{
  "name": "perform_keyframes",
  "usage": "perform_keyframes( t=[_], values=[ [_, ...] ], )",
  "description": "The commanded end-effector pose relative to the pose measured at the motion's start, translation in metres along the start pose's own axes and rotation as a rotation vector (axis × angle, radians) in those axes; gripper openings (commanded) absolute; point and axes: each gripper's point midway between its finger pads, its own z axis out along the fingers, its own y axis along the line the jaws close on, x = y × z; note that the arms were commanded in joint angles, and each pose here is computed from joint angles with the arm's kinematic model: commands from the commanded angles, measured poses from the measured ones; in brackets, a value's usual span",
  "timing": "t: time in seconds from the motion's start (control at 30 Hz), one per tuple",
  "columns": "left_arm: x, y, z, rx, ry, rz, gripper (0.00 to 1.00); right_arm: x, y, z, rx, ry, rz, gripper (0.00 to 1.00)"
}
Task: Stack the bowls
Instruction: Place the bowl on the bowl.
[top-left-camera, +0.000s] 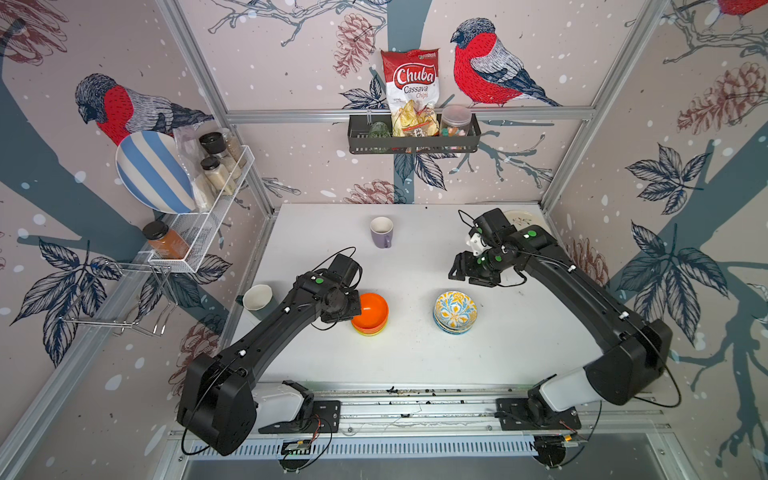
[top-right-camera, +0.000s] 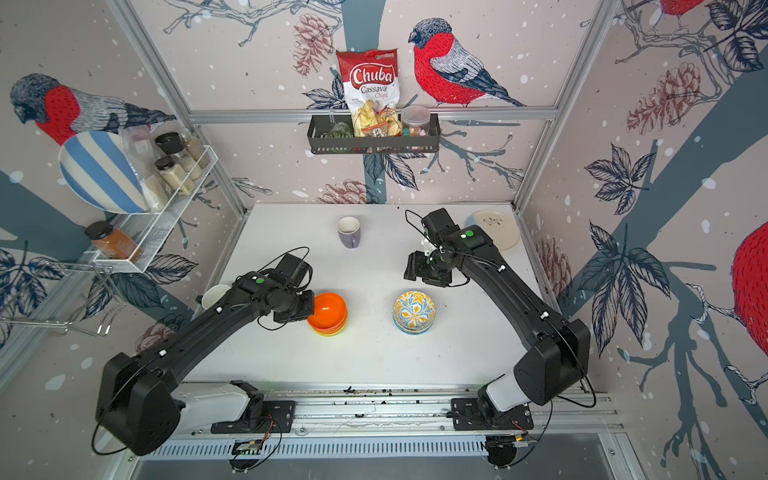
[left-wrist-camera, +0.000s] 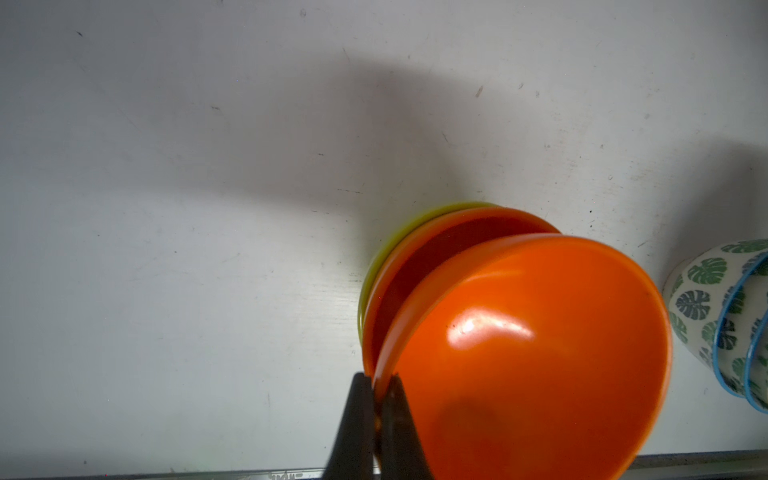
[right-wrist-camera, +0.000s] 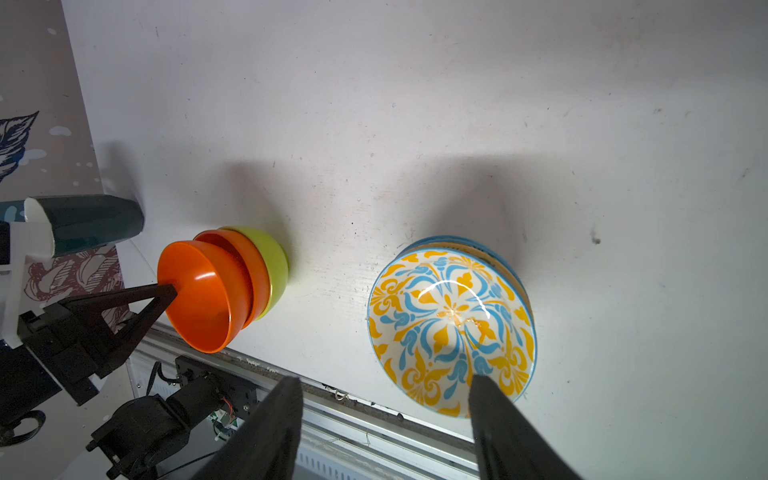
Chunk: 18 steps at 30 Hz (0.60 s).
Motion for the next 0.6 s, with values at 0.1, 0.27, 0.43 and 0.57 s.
perform_keyframes(
  t=[0.1, 0.27, 0.43, 0.57],
  values=[
    [-0.0022, 0.0018, 0.0046, 0.000, -0.018, -0.019, 0.00, -0.0019, 0.0030, 0.0009, -0.016, -0.006, -0.024, 0.65],
    [-0.0007, 0.0017, 0.0097, -0.002, -0.006, -0.023, 0.00, -0.0006, 0.0022, 0.0021, -0.015, -0.002, -0.024, 0.65],
    [0.0001, 0.0012, 0.0113, 0.006, -0.006, -0.028, 0.00, -0.0013, 0.0019, 0.0025, -0.014, -0.005, -0.024, 0.65],
    [-0.0004, -0.0002, 0.0120, 0.013, -0.007, -0.029, 0.00, -0.0011, 0.0016, 0.0027, -0.014, -0.004, -0.023, 0.65]
  ],
)
